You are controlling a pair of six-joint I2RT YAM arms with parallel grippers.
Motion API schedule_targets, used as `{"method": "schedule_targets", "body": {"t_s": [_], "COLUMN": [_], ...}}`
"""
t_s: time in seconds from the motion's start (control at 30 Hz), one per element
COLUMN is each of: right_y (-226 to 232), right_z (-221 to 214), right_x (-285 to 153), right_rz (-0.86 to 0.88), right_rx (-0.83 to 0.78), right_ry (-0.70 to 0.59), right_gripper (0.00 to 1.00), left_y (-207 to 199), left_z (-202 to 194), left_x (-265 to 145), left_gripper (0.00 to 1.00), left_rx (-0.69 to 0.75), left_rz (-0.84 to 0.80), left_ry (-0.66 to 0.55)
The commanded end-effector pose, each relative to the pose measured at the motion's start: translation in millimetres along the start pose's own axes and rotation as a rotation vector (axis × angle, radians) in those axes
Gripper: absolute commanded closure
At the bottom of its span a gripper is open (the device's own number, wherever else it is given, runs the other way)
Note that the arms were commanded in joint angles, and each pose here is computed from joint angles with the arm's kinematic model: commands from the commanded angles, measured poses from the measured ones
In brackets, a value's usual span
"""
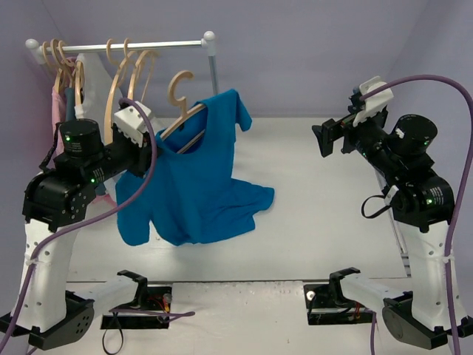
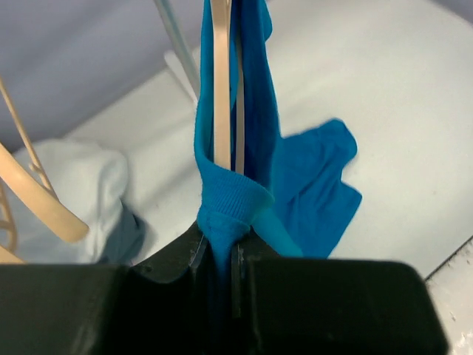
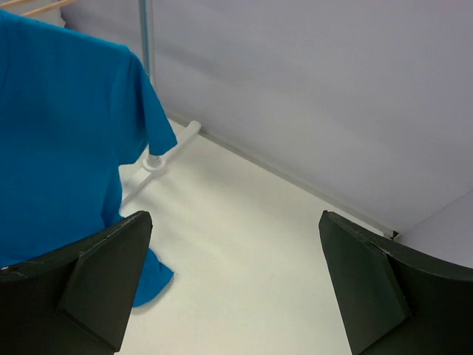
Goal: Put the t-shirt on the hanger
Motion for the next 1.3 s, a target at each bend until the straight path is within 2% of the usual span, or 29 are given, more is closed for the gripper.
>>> {"method": "schedule_targets", "body": {"t_s": [0.0,0.17,0.27,0.4,0.5,0.7,1.0,1.27], "right_y": [0.5,4.3,6.2,7.3,8.2,9.2,12.6,14.3], "right_z": [11.5,3.3,0.3,-1.5,-2.9,-2.6,-9.0,-23.1], "right_x": [-0.2,4.1,5.5,5.0,3.4,-5.0,-19.4,-19.5], "right_rz": [0.004,0.025,0.037,0.040,0.042,0.033,0.020,0.007], "right_rx": [0.001,0.016,0.023,0.023,0.021,0.027,0.035,0.049], "right_ry": [-0.080,-0.061,-0.057,-0.056,-0.057,-0.069,-0.077,-0.045], "right_gripper": [0.06,0.05,0.05,0.04,0.03,0.02,0.01,0.00], "left_y": [11.0,35.5,46.8,60.9,75.9,104.9,124.5,122.2], "left_z": [7.3,-2.7,1.7,16.0,41.0,68.7,87.3,48.5], "left_x": [-11.9,-1.9,15.1,29.9,44.8,70.7,117.1,151.2], "left_gripper": [1.00,1.00,1.00,1.00,1.00,1.00,1.00,1.00], "left_rx": [-0.055,-0.107,-0.110,-0.110,-0.145,-0.173,-0.174,-0.222], "left_rz": [0.145,0.341,0.384,0.444,0.472,0.527,0.474,0.413], "left_ry": [-0.081,-0.019,0.014,-0.003,-0.073,-0.123,-0.139,-0.021]}}
Point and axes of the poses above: each gripper's point midway between its finger pads, its own x axis out along the fingers, its own y axis along the line the jaws close on, z = x × y, the point moved 6 cm from there along -x, back along the fingers, and after that the axes turned 2 degrees about -x, right-handed, at the moved point
